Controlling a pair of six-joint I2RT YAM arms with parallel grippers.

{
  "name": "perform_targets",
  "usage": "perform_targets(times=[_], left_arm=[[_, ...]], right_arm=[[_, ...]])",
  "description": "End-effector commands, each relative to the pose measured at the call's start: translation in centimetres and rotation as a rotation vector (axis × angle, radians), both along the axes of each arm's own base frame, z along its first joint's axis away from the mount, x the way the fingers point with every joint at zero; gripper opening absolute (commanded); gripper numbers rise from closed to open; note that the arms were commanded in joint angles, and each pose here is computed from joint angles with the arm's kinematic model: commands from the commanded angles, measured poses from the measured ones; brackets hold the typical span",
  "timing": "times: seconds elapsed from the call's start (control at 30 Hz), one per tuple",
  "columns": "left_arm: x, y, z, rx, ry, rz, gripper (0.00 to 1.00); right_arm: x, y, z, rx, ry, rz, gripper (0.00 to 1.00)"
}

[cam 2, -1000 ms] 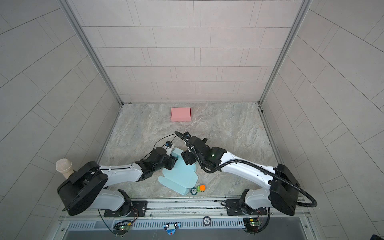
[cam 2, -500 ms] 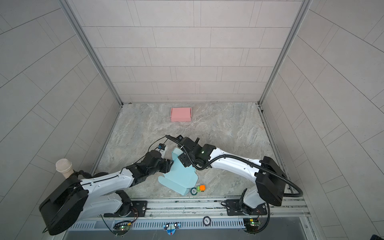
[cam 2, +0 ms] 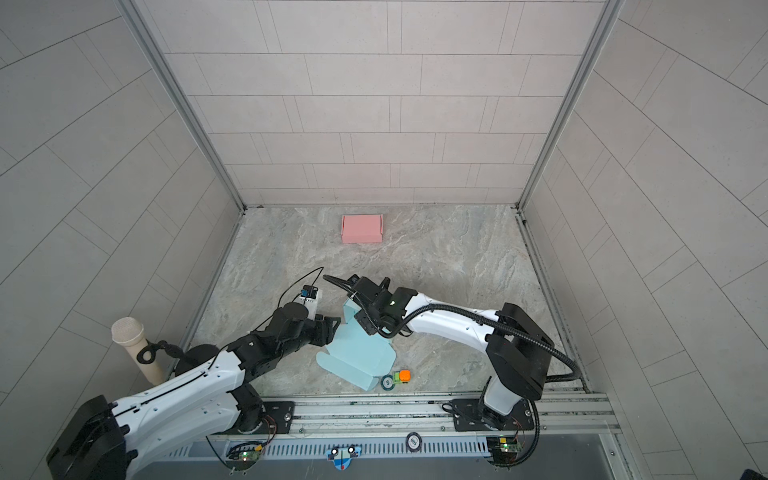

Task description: Fold the paper box

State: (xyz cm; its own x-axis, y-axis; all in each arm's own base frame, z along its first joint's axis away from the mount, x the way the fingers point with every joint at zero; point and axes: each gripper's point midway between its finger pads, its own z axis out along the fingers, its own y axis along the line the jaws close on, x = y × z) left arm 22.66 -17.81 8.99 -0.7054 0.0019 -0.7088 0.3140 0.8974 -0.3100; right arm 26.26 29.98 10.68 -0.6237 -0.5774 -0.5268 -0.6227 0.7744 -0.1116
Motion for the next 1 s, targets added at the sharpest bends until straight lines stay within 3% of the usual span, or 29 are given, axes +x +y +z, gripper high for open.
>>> perform_targets(times=[0.0, 0.3, 0.6, 0.97], left_arm=[[0.3, -0.3, 0.8, 0.009, -0.009, -0.006, 0.67], [0.4, -0.6, 1.5, -0.014, -0.024, -0.012, 0.67], [0.1, -0.4, 2.5, -0.029, -0.028, -0.012, 0.68], [-0.4, -0.6, 2.5, -0.075, 0.022, 0.01, 0.83]], right_arm=[[0.9, -0.5, 0.2, -0.014, -0.016, -0.023, 0.67], [1.8, -1.6, -0.2, 0.017, 0.015, -0.059, 0.56], [3.9, -5.2, -1.4, 0.179, 0.104, -0.199, 0.51], [5.1, -8.7, -3.3, 0.169, 0.139, -0.307, 0.5]])
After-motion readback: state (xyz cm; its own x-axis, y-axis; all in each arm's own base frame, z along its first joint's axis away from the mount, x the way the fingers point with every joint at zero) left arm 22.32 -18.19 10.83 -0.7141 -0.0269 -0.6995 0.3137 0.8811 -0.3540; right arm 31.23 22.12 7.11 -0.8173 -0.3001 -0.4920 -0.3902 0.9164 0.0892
